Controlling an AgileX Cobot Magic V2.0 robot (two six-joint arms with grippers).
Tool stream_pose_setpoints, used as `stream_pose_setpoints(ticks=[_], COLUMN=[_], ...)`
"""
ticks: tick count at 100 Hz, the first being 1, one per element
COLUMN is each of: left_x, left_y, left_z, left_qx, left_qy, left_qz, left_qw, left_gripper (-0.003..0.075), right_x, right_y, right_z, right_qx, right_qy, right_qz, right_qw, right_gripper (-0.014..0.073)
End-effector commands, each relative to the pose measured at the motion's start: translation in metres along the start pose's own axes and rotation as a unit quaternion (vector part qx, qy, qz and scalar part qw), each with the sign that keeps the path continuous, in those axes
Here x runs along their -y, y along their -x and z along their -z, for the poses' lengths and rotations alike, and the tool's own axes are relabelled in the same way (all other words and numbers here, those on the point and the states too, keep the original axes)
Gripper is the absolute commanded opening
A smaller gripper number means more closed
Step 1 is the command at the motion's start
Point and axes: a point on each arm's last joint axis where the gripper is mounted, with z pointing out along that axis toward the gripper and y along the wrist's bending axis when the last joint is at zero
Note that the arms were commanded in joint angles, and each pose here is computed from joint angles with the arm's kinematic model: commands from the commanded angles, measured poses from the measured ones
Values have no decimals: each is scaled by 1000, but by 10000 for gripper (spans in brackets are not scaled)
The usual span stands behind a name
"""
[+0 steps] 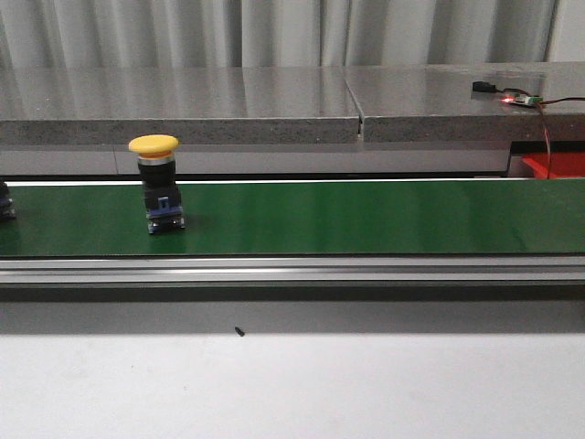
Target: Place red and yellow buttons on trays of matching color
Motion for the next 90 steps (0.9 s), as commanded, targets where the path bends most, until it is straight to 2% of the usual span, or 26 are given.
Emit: stream_pose_setpoints(ticks=[1, 13, 37, 51, 67, 79, 90], left_x=[2, 2, 2, 2, 2, 2, 2], left_y=[12, 12, 12, 12, 12, 12, 12], left_z=[4, 4, 4, 4, 4, 4, 4], left_qx=[41, 41, 41, 41, 41, 41, 41], left_qy=[-9, -9, -9, -9, -9, -9, -9], left_qz=[1, 1, 1, 1, 1, 1, 1], left_qw=[999, 999, 999, 999, 999, 999, 999], left_gripper=[-19, -19, -19, -19, -18, -19, -18], right_x=[-2, -3, -13, -24, -49, -68, -85], right_y=[26, 40, 74, 90, 102, 103, 101], right_z=[-3, -14, -33, -49, -68, -86, -103], right_qx=[11, -32, -76, -120, -148, -187, -223], right_qy=[3, 3, 31, 60, 118, 147, 168], right_qz=[7, 8, 15, 33, 72, 97, 113], right_qw=[1000, 999, 996, 990, 979, 966, 954], right_gripper=[-66, -66, -66, -66, -51, 32, 195])
